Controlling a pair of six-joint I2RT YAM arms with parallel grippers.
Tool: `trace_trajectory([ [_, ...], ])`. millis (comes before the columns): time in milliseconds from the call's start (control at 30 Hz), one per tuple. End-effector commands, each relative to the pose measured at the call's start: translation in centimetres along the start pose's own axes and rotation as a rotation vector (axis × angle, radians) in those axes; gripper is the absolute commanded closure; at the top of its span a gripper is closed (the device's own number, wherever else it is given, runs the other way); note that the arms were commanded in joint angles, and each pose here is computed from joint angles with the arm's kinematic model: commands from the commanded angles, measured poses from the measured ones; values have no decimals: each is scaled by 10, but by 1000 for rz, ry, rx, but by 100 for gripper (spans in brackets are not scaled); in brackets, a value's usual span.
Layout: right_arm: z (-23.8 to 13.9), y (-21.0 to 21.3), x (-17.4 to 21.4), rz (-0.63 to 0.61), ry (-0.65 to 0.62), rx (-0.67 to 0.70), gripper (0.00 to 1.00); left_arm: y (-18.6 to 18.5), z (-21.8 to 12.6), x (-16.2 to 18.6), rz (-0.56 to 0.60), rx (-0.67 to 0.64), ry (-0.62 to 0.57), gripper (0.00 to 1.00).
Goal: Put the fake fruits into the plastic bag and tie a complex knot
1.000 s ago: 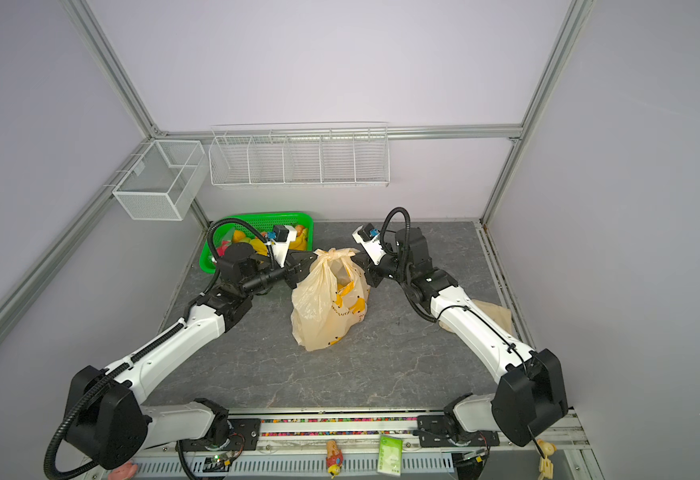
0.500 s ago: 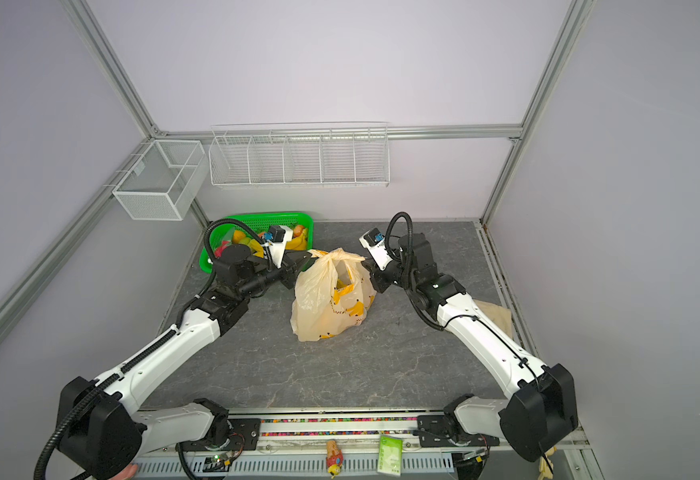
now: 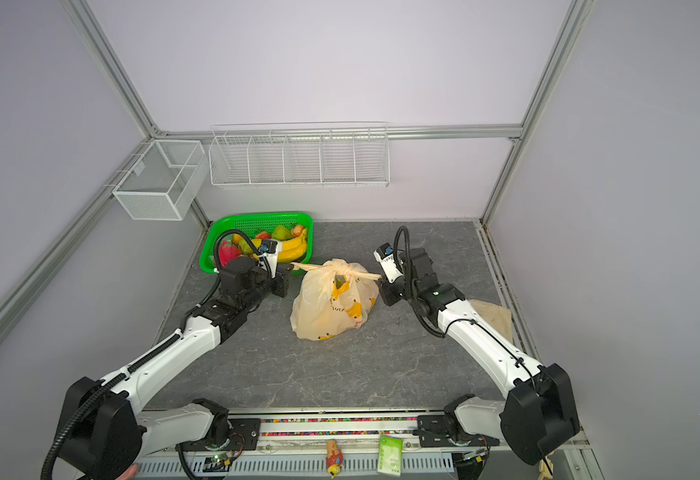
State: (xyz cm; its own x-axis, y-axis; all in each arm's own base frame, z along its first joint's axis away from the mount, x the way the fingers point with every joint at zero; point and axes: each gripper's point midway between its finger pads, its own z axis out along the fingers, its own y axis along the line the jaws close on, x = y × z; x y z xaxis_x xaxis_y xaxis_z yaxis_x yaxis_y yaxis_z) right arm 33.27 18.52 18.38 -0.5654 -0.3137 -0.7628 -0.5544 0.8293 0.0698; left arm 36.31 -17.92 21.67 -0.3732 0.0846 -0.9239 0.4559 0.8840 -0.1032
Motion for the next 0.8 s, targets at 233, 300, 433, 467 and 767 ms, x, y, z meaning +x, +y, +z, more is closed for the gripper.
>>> trace_trajectory([
  [233, 4, 8, 21, 68, 26, -15, 93, 20, -3, -11, -93, -24, -54, 100],
  [300, -4, 5, 10, 68, -2, 1, 93, 17, -10, -19, -111, -15, -80, 100],
  [433, -11, -24, 29, 167, 40, 72, 93, 40, -19, -9, -175, -153, -80, 100],
  [467, -7, -32, 50, 213, 83, 81, 93, 48, -17, 2, -179, -194, -50, 100],
  [767, 12, -39, 79, 352, 140, 51, 93, 45, -4, 38, -229, -171, 31, 100],
])
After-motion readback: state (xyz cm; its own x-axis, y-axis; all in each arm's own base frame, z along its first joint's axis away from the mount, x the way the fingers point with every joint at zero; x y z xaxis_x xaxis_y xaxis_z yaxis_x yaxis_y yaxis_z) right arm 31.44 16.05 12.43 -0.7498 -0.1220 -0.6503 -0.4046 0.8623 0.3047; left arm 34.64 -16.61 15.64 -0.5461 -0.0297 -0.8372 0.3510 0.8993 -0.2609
